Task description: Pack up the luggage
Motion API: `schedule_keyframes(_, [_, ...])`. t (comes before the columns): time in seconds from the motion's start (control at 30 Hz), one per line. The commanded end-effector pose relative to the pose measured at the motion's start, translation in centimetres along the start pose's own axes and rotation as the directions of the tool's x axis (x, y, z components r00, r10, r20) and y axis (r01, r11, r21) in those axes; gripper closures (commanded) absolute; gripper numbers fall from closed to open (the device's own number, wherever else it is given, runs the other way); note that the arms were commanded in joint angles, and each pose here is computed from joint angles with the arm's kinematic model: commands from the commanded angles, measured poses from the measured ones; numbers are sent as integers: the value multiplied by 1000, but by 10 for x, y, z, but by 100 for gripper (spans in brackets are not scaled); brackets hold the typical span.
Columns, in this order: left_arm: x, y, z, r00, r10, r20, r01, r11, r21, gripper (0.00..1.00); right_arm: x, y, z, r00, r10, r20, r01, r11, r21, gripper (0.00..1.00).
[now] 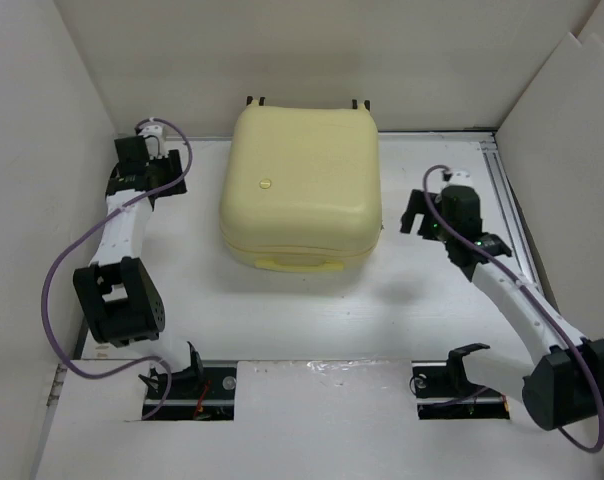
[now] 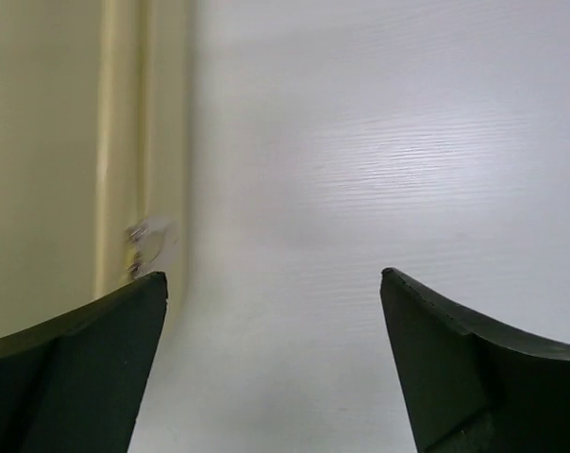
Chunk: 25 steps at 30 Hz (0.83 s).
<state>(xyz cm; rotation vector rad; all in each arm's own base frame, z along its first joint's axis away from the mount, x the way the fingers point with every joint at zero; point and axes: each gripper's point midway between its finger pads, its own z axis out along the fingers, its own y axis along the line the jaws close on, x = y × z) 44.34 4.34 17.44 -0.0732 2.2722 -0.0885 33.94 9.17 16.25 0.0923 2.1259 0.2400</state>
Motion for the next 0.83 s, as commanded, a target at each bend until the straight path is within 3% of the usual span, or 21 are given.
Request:
schedule_keyframes(0.0, [-36, 36, -45, 982, -60, 180, 82, 989, -121, 46, -24, -98, -64, 995, 99, 10, -93, 883, 461, 0])
schedule_keyframes(0.13, [-40, 71, -69, 955, -124, 271, 178, 966, -185, 45, -73, -143, -135, 981, 92, 172, -181, 757, 627, 0])
schedule_keyframes(0.27, [-29, 72, -72, 952, -142, 271, 197, 962, -188, 44, -113, -142, -174, 950, 8, 313, -206, 769, 605, 0])
schedule_keyframes(0.47, [-30, 79, -84, 940, -156, 302, 221, 955, -196, 42, -128, -122, -170, 951, -4, 309, -164, 841, 516, 0])
schedule_keyframes(0.8, [-21, 74, -81, 939, -171, 297, 225, 961, -158, 41, -122, -117, -166, 960, 13, 281, -155, 858, 490, 0])
